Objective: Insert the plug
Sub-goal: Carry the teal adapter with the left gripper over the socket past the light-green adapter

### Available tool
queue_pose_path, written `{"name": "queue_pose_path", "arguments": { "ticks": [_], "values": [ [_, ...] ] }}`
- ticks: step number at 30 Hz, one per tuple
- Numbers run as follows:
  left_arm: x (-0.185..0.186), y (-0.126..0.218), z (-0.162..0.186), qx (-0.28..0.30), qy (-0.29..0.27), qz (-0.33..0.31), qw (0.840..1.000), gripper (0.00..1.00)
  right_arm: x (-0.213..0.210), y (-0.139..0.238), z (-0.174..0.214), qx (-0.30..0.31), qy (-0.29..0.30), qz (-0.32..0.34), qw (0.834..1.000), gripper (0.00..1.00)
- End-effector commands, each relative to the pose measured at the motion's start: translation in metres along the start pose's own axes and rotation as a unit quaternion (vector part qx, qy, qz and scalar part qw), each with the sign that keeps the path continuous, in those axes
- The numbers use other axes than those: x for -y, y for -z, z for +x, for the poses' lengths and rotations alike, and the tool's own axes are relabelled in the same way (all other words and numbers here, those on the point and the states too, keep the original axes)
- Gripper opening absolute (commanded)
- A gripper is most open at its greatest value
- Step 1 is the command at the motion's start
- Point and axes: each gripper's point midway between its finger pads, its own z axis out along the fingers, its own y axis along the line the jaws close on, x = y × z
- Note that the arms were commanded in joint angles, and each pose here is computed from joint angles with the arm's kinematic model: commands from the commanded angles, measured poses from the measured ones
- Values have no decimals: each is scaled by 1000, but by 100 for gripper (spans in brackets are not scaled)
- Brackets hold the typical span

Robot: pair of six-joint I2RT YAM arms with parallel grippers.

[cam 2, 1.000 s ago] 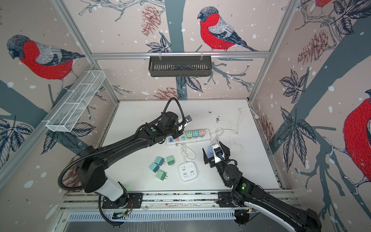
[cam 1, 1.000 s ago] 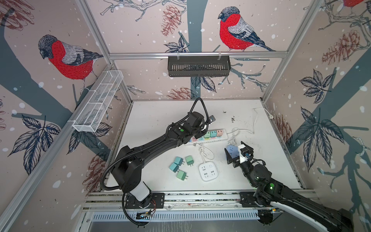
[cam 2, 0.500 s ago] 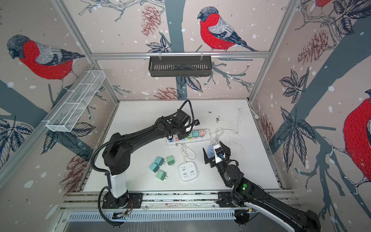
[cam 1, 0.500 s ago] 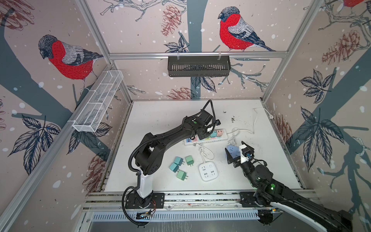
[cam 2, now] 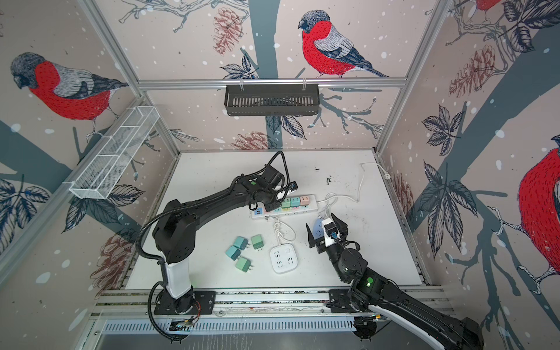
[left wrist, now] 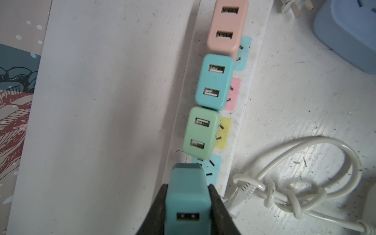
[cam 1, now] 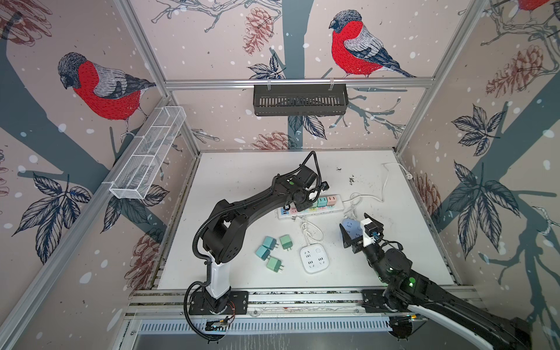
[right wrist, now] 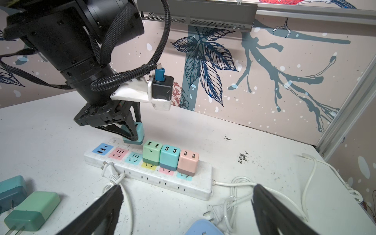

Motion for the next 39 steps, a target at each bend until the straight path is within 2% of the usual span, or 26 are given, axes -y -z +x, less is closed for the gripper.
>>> {"name": "queue_pose_path", "arguments": {
  "ticks": [1, 5, 11, 23, 39],
  "values": [
    [5, 1, 2, 11, -7, 39, 999, 0, -1, 1, -4, 8, -12, -4, 1000, 100],
    [2, 2, 2, 30, -7, 62, 998, 0, 0, 3, -5, 13, -16, -4, 1000, 100],
    [14, 1, -4, 55, -36, 100, 993, 0, 3, 4, -6, 17, -21, 0, 1000, 100],
    [6, -22, 9, 18, -22, 119, 992, 0, 2, 5, -7, 19, -21, -4, 1000, 100],
    [17, -27, 12, 0, -27, 159, 987, 0, 2, 5, -7, 19, -22, -3, 1000, 100]
  ]
}}
